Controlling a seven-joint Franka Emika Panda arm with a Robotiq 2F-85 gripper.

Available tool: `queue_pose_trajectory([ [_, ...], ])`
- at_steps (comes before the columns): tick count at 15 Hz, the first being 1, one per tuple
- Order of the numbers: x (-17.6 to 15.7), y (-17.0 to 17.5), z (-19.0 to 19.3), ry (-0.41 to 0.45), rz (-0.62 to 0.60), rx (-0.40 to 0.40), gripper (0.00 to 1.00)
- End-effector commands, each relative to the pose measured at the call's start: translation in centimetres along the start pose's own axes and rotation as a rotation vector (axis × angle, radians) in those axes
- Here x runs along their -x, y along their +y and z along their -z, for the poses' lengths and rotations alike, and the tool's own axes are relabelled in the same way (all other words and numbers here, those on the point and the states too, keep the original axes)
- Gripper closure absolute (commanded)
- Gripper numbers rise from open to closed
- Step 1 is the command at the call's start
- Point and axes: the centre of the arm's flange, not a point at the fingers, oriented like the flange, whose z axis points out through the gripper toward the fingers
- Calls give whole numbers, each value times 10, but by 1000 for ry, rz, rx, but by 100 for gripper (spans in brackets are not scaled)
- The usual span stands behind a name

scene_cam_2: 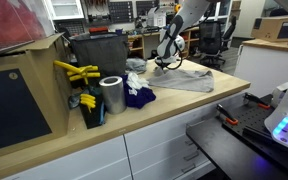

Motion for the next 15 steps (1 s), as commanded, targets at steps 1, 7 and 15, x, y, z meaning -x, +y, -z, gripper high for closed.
queue_pose_trajectory([
  [1, -11, -35, -28, 43, 116, -17, 100],
  [7, -27, -60, -6, 59, 218, -45, 66],
  [15, -48, -36, 68, -118, 195, 103, 7],
])
